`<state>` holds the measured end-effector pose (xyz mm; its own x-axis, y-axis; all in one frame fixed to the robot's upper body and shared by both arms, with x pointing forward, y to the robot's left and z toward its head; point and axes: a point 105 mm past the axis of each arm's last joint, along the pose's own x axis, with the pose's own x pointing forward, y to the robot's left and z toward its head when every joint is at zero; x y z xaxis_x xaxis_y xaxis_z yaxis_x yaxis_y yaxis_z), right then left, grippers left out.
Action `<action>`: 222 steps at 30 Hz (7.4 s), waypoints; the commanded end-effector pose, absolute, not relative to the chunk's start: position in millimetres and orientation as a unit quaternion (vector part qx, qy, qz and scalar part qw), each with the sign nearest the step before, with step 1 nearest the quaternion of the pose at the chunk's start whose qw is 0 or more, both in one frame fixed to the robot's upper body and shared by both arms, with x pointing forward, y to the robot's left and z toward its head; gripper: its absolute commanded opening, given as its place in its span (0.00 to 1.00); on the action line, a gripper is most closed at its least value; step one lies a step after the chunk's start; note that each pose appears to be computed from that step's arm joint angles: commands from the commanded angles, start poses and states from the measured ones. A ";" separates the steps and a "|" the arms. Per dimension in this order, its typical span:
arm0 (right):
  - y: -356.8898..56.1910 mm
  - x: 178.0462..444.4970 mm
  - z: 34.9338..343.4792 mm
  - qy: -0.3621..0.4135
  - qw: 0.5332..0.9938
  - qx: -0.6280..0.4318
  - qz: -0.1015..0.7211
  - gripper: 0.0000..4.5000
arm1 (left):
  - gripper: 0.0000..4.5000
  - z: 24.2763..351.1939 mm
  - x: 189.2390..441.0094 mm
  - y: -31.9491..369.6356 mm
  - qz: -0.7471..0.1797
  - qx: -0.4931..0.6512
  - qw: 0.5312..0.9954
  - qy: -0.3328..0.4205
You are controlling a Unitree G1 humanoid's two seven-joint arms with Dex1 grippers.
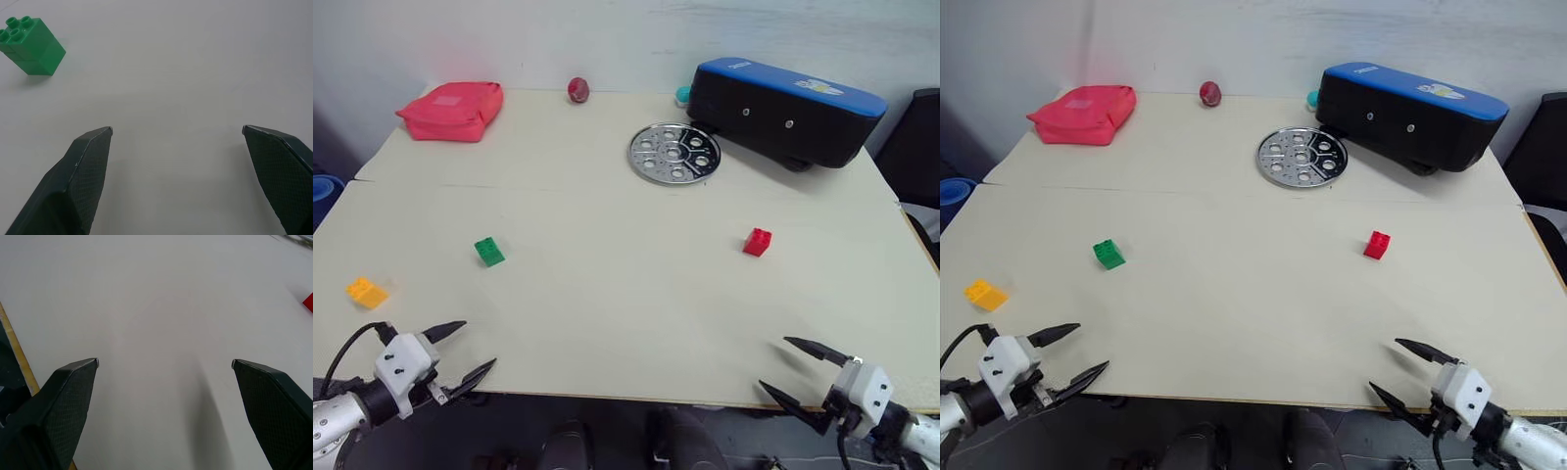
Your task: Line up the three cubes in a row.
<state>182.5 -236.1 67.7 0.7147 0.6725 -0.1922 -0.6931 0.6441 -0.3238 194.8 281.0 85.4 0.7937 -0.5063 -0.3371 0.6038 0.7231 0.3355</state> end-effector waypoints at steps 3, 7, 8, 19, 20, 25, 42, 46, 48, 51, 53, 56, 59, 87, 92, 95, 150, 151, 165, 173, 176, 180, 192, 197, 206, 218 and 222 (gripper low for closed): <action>-228.0 186.9 76.1 0.003 0.913 -0.185 0.364 1.00 | 1.00 101.0 194.2 271.6 -0.329 0.188 0.923 0.076; -227.9 213.4 96.1 -0.041 0.956 -0.111 0.267 1.00 | 1.00 113.9 201.2 251.4 -0.370 0.134 0.917 0.072; -229.5 234.6 105.3 -0.057 0.976 -0.076 0.198 1.00 | 1.00 125.8 210.2 236.0 -0.380 0.113 0.917 0.041; -201.8 335.6 136.1 -0.086 0.994 -0.071 -0.018 1.00 | 1.00 146.3 239.1 166.6 -0.433 0.079 0.897 -0.038; -203.6 340.4 135.4 -0.084 0.993 -0.071 -0.032 1.00 | 1.00 145.3 239.5 165.2 -0.435 0.081 0.896 -0.038; -212.9 359.2 133.1 -0.074 0.992 -0.072 -0.074 1.00 | 1.00 141.1 238.3 161.0 -0.443 0.092 0.891 -0.032; -209.2 379.8 142.4 -0.102 0.993 0.032 -0.053 0.33 | 1.00 142.1 240.6 159.2 -0.439 0.094 0.893 -0.039; -189.1 357.4 168.9 -0.165 0.979 -0.003 0.124 0.33 | 1.00 143.2 240.8 159.0 -0.438 0.094 0.893 -0.041; -163.4 319.9 174.8 -0.175 0.925 -0.064 0.333 0.33 | 1.00 141.2 239.1 162.5 -0.440 0.094 0.893 -0.034; -148.7 279.5 155.8 -0.108 0.838 -0.120 0.521 0.33 | 1.00 136.0 236.5 166.5 -0.448 0.097 0.889 -0.020; -145.6 265.5 141.7 -0.061 0.792 -0.133 0.592 0.33 | 1.00 133.5 237.2 168.4 -0.453 0.100 0.886 -0.015; -141.8 257.2 131.4 -0.041 0.760 -0.114 0.639 0.33 | 1.00 133.5 240.3 171.4 -0.452 0.108 0.886 -0.015; -140.8 251.4 106.8 -0.014 0.730 -0.133 0.671 0.33 | 1.00 136.8 240.5 172.6 -0.444 0.103 0.890 -0.020; -166.9 248.9 154.3 -0.171 0.755 -0.131 0.619 1.00 | 1.00 117.9 193.1 311.1 -0.110 0.043 0.993 0.015; -191.4 270.3 145.4 -0.201 0.843 -0.159 0.473 1.00 | 1.00 111.4 168.5 356.2 0.058 0.009 0.998 -0.017; -195.9 260.7 134.9 -0.159 0.836 -0.114 0.513 1.00 | 1.00 114.4 177.7 331.5 0.052 -0.011 0.998 -0.043; -197.6 217.7 176.0 -0.124 0.823 -0.111 0.543 1.00 | 0.34 158.2 280.3 123.5 -0.657 0.144 0.740 0.003; -199.6 212.2 173.8 -0.113 0.823 -0.115 0.544 1.00 | 0.34 151.9 279.0 116.5 -0.684 0.159 0.712 0.014; -210.5 192.9 164.4 -0.091 0.856 -0.103 0.498 1.00 | 0.34 89.4 284.4 50.3 -0.725 0.209 0.654 0.062; -210.5 187.8 148.1 -0.069 0.843 -0.112 0.522 1.00 | 0.34 82.0 283.6 51.2 -0.728 0.221 0.644 0.078; -213.2 188.2 143.7 -0.068 0.840 -0.114 0.526 1.00 | 0.41 82.1 283.6 48.3 -0.724 0.226 0.647 0.074; -213.7 187.8 141.3 -0.071 0.838 -0.114 0.530 1.00 | 0.67 100.3 281.5 50.4 -0.717 0.219 0.661 0.040; -191.3 200.6 132.5 -0.111 0.782 -0.113 0.603 1.00 | 0.86 130.4 250.5 177.8 -0.520 0.221 0.825 -0.007; -176.3 215.0 138.3 -0.138 0.767 -0.100 0.619 1.00 | 0.94 126.3 221.2 267.9 -0.242 0.135 0.961 -0.009; -145.2 228.5 159.1 -0.159 0.753 -0.084 0.633 1.00 | 0.99 92.3 128.7 357.8 0.124 0.008 0.992 -0.009; -134.8 237.9 175.5 -0.169 0.754 -0.088 0.629 1.00 | 0.99 132.0 179.6 365.0 0.123 -0.028 0.987 -0.096; -135.5 240.1 173.7 -0.173 0.760 -0.085 0.621 1.00 | 0.99 118.8 172.6 395.6 0.270 -0.056 0.958 -0.078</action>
